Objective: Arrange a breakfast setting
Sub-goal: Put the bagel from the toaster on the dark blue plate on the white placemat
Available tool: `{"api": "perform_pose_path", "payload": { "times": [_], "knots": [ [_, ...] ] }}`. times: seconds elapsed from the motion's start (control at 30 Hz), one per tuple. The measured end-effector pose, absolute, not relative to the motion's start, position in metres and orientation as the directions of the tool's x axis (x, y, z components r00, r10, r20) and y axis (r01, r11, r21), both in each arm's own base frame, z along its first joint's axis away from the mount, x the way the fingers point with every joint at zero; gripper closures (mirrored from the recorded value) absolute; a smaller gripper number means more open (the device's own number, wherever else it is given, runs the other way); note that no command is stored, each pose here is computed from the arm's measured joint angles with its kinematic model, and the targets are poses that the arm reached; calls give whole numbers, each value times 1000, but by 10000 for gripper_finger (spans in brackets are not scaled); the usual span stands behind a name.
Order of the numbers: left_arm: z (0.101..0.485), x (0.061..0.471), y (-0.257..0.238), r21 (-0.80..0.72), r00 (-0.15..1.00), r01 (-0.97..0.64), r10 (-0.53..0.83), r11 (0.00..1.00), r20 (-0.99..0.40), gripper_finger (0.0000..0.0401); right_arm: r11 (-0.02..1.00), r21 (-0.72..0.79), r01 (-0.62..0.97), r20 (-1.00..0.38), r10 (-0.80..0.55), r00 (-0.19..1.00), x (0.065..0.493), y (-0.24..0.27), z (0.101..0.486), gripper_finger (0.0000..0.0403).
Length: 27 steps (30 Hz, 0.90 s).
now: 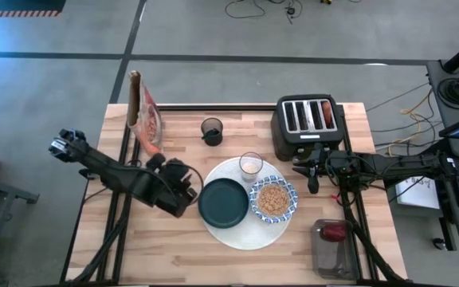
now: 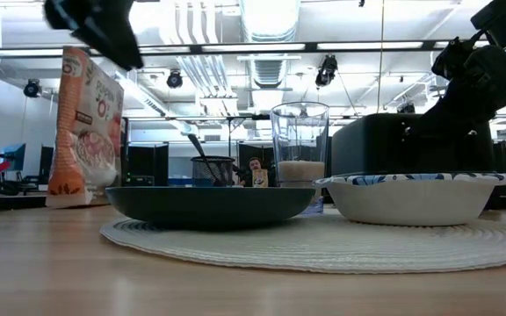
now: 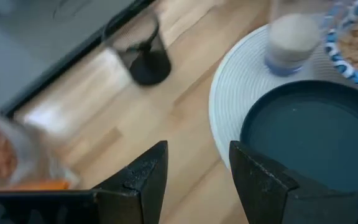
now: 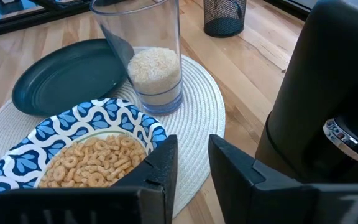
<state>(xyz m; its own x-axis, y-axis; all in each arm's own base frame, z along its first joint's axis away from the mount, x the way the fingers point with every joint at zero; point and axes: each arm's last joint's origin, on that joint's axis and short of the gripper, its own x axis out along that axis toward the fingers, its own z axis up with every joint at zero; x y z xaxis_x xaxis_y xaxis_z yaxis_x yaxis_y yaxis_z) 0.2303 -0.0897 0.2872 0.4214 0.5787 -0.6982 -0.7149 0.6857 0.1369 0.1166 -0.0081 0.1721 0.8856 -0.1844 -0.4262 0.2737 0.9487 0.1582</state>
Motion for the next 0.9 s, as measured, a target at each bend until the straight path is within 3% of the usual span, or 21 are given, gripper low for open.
{"api": "perform_pose_path", "payload": {
  "times": [0.53, 0.9],
  "knots": [
    [293, 259, -50, 439, 434, -458, 625, 773, -649, 245, 949, 158, 274, -426, -184, 886, 117, -8, 172, 332],
    [290, 272, -20, 487, 436, -359, 604, 796, -667, 246, 949, 158, 274, -426, -184, 886, 117, -8, 172, 321]
  ]
}}
